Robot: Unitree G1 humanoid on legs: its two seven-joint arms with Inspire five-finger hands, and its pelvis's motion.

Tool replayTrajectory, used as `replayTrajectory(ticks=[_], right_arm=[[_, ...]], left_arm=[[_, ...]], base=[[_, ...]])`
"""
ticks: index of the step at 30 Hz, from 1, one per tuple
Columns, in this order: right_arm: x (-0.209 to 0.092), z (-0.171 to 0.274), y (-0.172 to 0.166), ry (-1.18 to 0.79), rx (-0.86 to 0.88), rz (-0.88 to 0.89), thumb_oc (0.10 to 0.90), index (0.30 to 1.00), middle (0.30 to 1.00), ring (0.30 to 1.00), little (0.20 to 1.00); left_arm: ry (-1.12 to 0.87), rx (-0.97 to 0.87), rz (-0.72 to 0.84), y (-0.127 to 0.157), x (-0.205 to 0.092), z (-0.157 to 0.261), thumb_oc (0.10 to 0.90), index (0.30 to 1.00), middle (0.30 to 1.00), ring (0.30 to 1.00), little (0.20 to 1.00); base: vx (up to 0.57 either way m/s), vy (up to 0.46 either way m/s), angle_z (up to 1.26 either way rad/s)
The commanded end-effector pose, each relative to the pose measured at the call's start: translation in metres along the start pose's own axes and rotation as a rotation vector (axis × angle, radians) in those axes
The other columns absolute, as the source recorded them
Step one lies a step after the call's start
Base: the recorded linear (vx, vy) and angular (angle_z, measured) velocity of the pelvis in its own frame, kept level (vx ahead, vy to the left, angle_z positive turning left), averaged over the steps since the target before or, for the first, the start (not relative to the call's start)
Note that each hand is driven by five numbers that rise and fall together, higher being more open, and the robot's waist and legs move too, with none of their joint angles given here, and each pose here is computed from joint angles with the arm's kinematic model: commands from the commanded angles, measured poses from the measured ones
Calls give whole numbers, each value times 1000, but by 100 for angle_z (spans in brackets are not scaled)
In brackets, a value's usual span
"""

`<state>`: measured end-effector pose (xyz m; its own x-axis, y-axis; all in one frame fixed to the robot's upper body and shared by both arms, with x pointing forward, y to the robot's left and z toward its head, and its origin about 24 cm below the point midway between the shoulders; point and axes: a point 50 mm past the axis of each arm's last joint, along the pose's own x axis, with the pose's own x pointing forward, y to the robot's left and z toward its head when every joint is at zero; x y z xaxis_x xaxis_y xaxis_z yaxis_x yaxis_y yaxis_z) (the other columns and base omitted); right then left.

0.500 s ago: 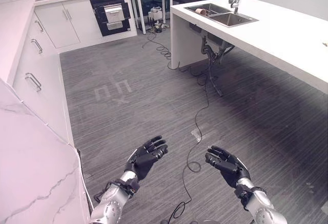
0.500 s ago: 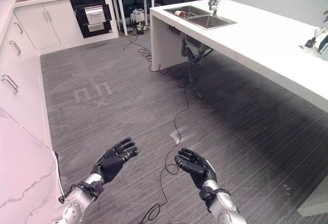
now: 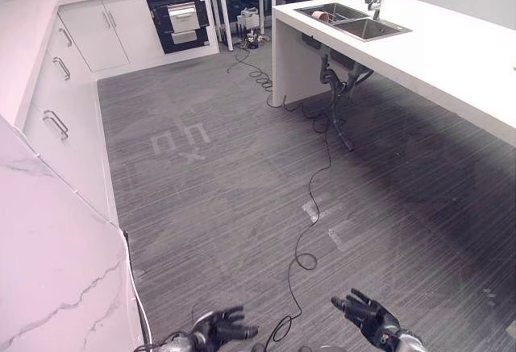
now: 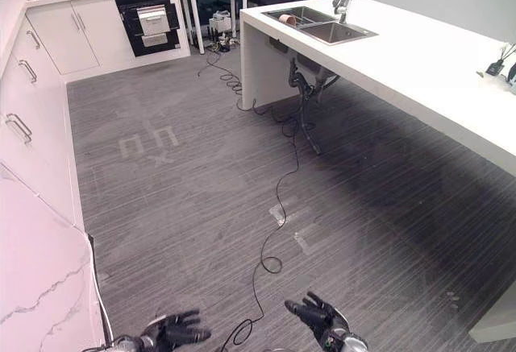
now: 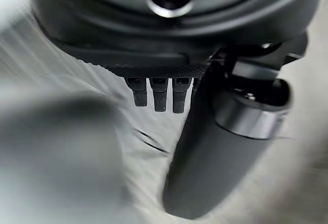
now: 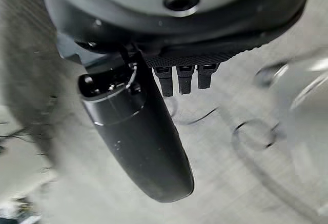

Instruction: Place the dishes in the dishwasher.

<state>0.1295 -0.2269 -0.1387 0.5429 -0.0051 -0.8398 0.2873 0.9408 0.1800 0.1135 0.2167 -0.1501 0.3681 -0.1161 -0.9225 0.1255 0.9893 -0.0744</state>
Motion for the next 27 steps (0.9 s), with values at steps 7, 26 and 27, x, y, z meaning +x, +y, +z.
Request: replayTrajectory(ticks=[7,26,27], right_arm=[[8,8,5,-27,-147,48,800,900,900,900,900],[7,31,-5,-161,-146,-13,800,900,900,900,900],[7,31,-5,-169,-153,-11,800,900,900,900,900]], left_arm=[[-170,64,-33,-15,8,38,800,900,900,900,900],[-284,-139,54,-14,7,32,800,900,900,900,900],[-291,-147,59,-14,7,31,800,900,900,900,900]], base=[[19,-73,9],[259,30,-7],[312,177,-20]])
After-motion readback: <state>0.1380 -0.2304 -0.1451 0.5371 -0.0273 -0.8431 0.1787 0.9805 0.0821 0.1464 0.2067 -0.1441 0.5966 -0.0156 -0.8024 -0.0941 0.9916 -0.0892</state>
